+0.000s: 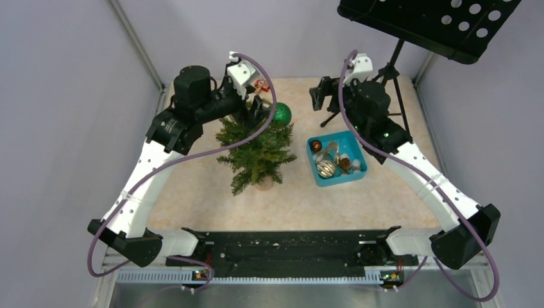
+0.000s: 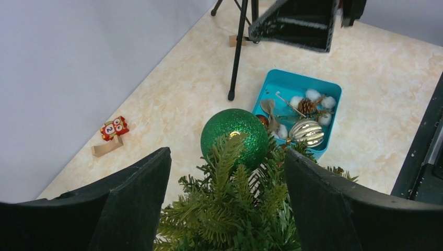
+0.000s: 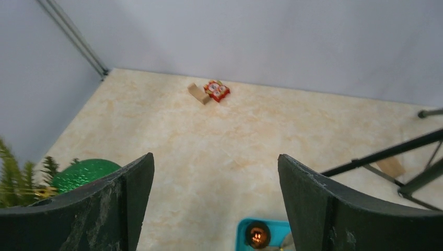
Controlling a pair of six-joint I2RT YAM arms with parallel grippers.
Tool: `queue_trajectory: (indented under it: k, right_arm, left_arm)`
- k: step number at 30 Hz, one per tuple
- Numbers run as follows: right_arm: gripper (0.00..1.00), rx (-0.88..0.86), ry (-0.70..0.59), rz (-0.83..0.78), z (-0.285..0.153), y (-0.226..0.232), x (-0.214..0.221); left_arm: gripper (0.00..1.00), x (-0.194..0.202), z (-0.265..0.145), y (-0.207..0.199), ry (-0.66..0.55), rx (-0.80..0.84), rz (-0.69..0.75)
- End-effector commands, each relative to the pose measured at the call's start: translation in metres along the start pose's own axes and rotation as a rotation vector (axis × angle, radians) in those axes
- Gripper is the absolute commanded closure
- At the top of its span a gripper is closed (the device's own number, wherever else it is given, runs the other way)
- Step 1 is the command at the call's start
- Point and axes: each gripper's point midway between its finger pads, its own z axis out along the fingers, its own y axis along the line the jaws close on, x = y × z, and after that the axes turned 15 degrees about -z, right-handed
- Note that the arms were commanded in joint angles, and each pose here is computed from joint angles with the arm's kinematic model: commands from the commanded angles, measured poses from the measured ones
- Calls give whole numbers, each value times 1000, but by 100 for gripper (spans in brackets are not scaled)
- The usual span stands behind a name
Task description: Decorate the small christmas tree
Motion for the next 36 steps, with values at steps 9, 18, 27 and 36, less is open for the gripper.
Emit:
queue_trajectory:
  k: [9, 18, 27, 36]
  right_arm:
    - [19, 248, 302, -51, 4, -40, 124]
    - [30, 354, 542, -129, -4, -54, 214]
    - [37, 429, 707, -216, -13, -65, 270]
    - [47, 399, 793, -206, -20, -58, 301]
  left_arm:
    - [14, -35, -16, 0, -81, -48, 38]
    - [10, -57, -51, 3, -141, -148, 51]
    - [6, -44, -87, 13, -144, -284, 20]
    - [2, -13, -118, 30, -146, -436, 22]
